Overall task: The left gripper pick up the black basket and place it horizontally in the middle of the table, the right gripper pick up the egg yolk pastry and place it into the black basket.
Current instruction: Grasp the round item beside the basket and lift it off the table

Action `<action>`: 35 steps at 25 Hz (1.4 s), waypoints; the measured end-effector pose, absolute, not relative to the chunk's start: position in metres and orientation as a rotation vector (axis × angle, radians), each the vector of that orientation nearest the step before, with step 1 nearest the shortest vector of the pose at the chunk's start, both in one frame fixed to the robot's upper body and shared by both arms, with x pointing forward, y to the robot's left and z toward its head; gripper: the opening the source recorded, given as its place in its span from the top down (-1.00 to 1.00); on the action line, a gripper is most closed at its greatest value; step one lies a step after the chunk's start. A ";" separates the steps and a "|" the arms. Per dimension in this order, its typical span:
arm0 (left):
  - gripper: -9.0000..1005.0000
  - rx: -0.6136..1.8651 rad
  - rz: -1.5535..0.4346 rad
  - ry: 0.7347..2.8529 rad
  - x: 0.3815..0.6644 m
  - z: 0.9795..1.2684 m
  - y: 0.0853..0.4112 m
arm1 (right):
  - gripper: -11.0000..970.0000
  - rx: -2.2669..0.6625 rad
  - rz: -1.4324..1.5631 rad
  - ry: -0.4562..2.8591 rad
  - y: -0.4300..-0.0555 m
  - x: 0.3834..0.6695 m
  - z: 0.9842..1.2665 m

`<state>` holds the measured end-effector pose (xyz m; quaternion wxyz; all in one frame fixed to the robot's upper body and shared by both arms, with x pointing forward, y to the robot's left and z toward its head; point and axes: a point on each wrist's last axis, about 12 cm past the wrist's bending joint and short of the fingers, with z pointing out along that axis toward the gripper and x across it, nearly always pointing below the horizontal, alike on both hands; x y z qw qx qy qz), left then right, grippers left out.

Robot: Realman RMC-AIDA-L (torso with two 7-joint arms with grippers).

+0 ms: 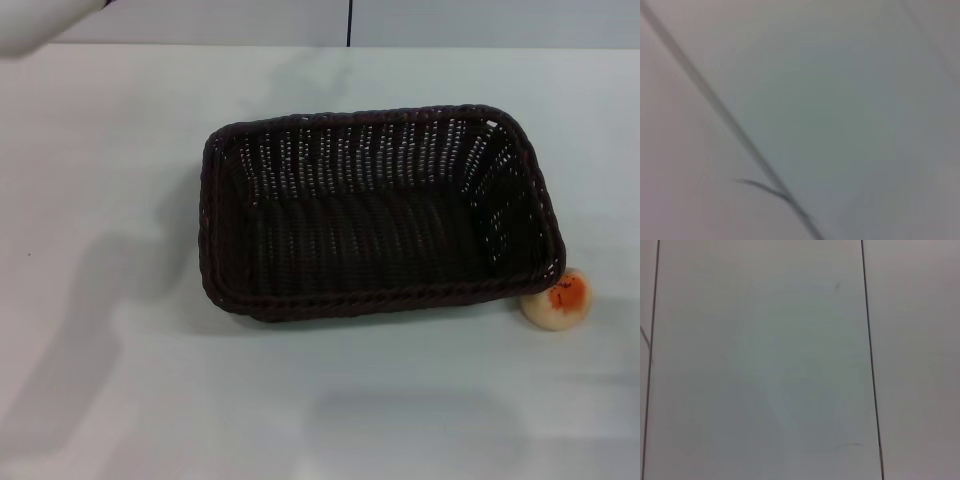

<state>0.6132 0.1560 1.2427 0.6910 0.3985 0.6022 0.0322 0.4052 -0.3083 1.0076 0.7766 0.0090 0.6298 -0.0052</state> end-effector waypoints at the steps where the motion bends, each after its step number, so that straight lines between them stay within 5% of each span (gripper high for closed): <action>1: -0.12 0.847 0.099 1.316 0.608 1.243 0.159 | -0.63 0.020 -0.011 1.363 -0.308 0.405 1.008; 9: -0.22 0.507 0.265 1.155 0.567 1.223 0.182 | -0.63 0.006 -0.003 1.365 -0.307 0.401 1.007; 15: -0.32 0.424 0.209 1.183 0.563 1.208 0.193 | -0.63 -0.004 0.006 1.367 -0.305 0.396 1.006; 25: -0.62 0.129 0.028 1.231 0.549 1.123 0.252 | -0.63 -0.069 0.080 1.405 -0.292 0.387 1.000; 35: -0.62 0.054 0.078 1.390 0.534 1.060 0.296 | -0.63 -0.129 0.145 1.438 -0.280 0.383 0.995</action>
